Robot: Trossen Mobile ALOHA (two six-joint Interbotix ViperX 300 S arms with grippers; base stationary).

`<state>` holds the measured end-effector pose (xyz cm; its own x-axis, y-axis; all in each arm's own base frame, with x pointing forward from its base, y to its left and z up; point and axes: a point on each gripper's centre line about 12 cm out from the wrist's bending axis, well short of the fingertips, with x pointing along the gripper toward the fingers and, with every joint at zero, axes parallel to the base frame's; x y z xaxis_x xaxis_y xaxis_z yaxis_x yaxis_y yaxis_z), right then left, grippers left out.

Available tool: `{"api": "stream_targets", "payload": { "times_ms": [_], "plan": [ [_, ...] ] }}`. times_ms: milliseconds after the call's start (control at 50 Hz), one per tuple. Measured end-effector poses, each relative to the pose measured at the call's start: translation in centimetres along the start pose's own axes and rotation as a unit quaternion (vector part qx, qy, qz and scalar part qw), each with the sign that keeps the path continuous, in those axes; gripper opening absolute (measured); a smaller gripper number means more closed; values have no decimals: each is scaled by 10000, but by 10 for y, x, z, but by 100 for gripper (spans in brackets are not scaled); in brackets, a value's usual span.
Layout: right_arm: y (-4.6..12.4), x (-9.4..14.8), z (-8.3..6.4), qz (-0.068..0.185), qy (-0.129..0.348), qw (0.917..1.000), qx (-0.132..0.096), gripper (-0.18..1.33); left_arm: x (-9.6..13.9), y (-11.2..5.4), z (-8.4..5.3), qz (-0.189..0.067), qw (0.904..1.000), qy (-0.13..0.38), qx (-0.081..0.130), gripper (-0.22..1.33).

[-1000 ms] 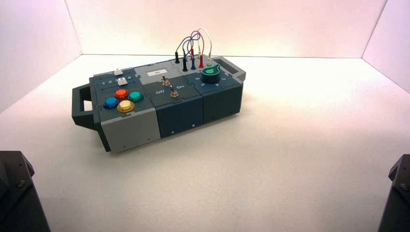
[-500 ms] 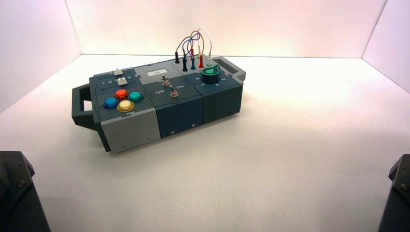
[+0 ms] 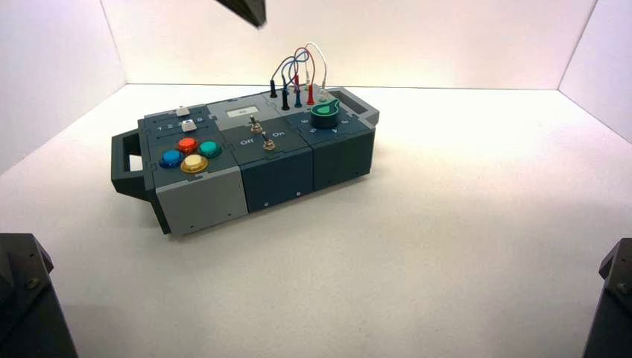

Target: Turn the knob to position 4.

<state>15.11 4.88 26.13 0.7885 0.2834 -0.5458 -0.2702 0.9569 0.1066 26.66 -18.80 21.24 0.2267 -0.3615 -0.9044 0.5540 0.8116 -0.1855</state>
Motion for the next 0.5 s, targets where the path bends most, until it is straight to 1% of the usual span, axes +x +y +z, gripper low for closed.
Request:
{"api": "stream_targets", "payload": {
  "times_ms": [160,260,360,500],
  "plan": [
    [0,1,0,-2,23,10000,2,-14,17,-15,-5,-111,9990,361,219,-16],
    [0,1,0,-2,23,10000,2,-14,24,-17,-5,-124,9986,452,247,-16],
    [0,1,0,-7,31,10000,-4,-14,28,-15,-1,-91,9985,465,271,-16],
    [0,1,0,-2,31,10000,2,-14,40,-12,14,-16,9981,436,427,-16]
  ]
}}
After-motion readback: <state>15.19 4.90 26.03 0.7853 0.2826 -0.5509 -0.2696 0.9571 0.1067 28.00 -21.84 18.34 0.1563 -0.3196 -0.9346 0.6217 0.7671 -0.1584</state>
